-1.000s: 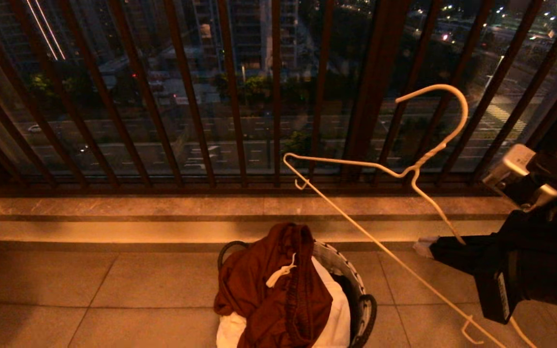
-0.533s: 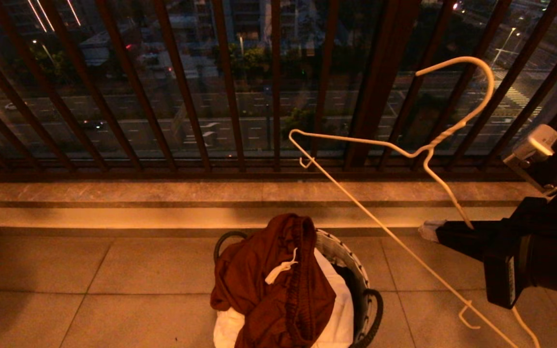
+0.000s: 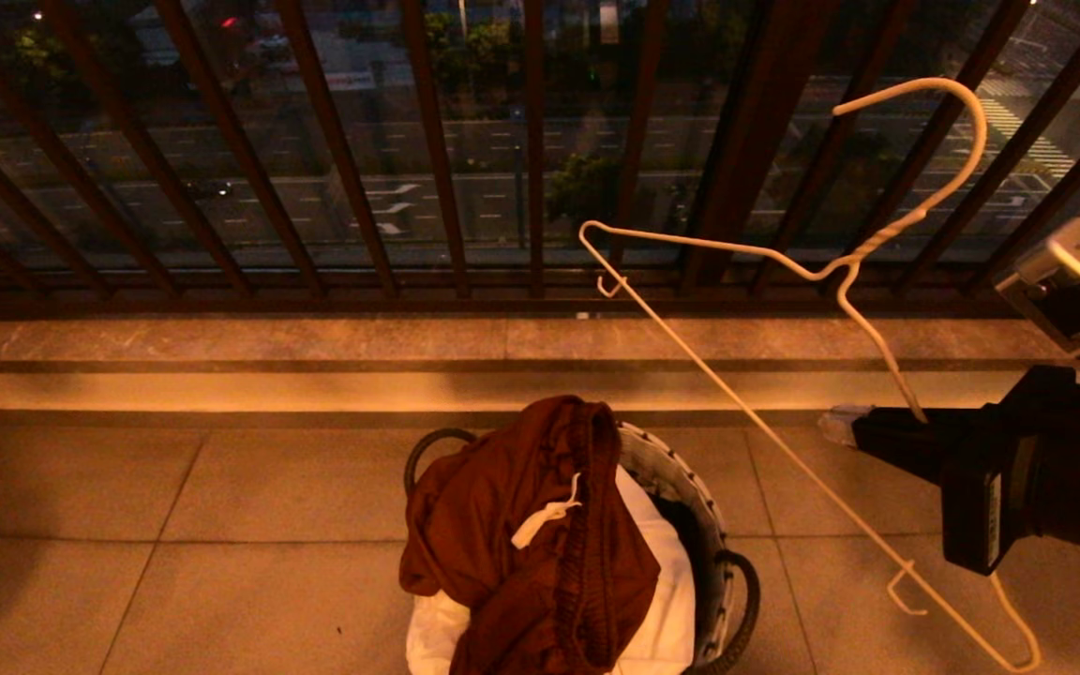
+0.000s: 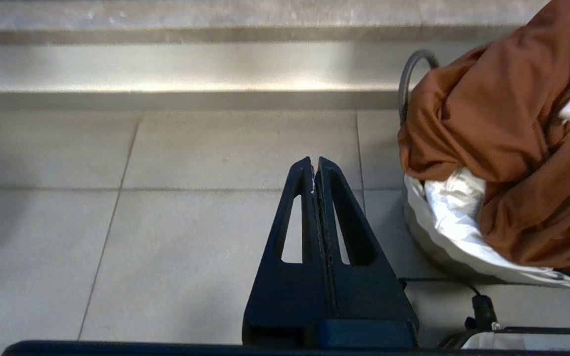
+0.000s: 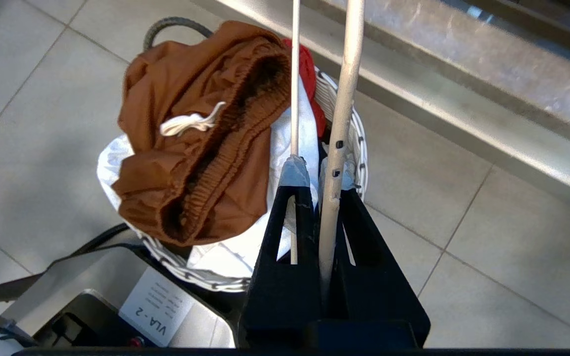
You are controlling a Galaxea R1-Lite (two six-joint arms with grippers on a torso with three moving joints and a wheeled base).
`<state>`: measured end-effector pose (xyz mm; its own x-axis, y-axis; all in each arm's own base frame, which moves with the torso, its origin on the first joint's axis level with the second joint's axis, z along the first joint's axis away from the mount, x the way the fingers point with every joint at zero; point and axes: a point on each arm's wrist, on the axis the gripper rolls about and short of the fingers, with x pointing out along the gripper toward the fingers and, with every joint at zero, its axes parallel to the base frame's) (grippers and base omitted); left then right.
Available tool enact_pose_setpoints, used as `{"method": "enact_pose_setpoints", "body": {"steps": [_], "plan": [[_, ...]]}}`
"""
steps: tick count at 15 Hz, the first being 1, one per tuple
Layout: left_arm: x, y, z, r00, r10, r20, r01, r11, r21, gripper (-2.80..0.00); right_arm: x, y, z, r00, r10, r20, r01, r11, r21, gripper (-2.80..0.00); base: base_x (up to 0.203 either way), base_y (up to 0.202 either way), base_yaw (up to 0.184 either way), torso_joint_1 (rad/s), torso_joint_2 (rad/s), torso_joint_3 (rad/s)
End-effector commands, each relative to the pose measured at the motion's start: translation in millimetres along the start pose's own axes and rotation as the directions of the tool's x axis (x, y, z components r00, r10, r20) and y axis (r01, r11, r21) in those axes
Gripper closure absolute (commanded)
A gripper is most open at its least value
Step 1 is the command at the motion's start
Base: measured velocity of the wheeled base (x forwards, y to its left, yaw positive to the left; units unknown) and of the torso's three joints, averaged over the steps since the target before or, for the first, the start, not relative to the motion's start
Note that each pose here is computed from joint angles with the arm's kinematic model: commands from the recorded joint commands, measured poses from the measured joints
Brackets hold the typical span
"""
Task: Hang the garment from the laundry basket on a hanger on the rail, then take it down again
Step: Pick up clothes from the basket
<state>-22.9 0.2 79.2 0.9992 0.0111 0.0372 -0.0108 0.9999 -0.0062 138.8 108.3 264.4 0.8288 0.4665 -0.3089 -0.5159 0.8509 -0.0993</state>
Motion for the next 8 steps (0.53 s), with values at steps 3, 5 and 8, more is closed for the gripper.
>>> {"method": "enact_pose_setpoints", "body": {"steps": [3, 5, 8], "plan": [[0.7, 0.0, -2.5, 1.000, 0.001, -0.010, -0.001, 1.000, 0.000, 0.00, -4.8, -0.8, 1.7, 1.000, -0.001, 0.018, 0.001, 1.000, 0.002, 0.00, 0.000, 0.000, 0.000, 0.008, 0.00, -0.196], [0.7, 0.0, -2.5, 1.000, 0.001, -0.010, -0.001, 1.000, 0.000, 0.00, -5.7, -0.9, 2.0, 1.000, -0.001, 0.020, 0.001, 1.000, 0.002, 0.00, 0.000, 0.000, 0.000, 0.005, 0.00, -0.199], [0.7, 0.0, -2.5, 1.000, 0.000, -0.010, 0.000, 1.000, -0.002, 0.00, -9.6, -1.8, 3.4, 0.999, -0.003, 0.035, 0.003, 1.000, 0.005, 0.00, 0.000, 0.000, 0.000, 0.001, 0.00, -0.191]]}}
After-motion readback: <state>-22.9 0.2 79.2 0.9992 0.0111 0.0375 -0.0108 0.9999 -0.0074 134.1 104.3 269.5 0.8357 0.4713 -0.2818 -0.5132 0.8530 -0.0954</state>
